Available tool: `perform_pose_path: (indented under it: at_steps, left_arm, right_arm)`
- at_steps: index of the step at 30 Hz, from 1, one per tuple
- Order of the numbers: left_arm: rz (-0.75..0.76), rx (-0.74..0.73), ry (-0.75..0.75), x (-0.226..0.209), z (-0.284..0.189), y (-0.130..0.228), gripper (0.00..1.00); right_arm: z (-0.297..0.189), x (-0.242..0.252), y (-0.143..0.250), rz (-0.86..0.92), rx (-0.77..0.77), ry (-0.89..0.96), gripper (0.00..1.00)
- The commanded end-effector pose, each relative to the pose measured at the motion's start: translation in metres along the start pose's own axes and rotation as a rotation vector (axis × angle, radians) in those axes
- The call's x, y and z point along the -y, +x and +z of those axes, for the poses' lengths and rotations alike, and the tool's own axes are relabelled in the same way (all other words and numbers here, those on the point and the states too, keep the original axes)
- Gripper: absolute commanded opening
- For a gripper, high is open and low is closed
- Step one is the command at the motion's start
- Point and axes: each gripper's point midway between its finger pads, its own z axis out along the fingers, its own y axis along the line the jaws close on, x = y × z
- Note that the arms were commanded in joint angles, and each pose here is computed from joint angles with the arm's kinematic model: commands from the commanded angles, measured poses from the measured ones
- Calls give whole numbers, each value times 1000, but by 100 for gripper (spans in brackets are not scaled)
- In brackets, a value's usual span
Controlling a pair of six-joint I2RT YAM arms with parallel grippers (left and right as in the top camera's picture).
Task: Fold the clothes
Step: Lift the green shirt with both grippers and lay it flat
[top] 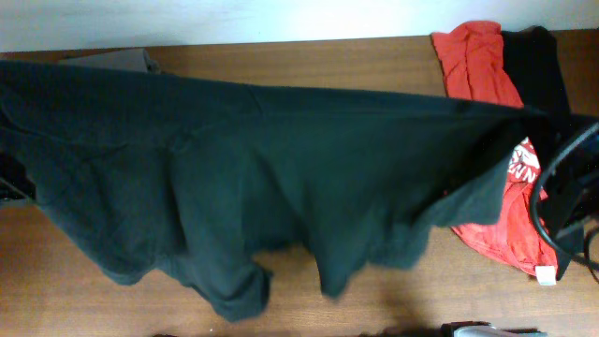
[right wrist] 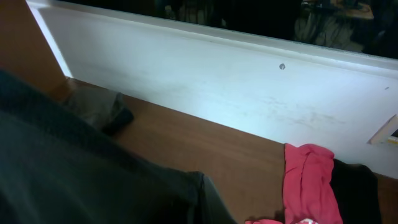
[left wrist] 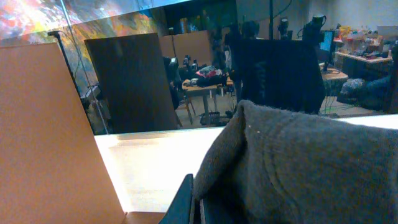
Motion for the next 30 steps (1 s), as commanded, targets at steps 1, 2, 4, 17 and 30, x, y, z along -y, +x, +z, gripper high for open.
perform_pose_path:
  at_steps: [1, 2, 4, 17, 30]
  left_arm:
    - [37, -48, -146, -22, 8, 10, 1]
    - [46, -70, -152, -21, 14, 15, 1]
    - [77, -139, -173, -15, 35, 32, 1]
    - [297, -667, -94, 63, 178, 207, 1]
    - [429, -958, -59, 130, 303, 414, 1]
  right_arm:
    - [11, 29, 8, 61, -54, 132, 4]
    - [17, 31, 10, 67, -72, 129, 4]
    - [41, 39, 20, 88, -140, 120, 4]
    - [228, 93, 139, 238, -676, 40, 4]
    - [428, 122, 297, 268, -874, -25, 4]
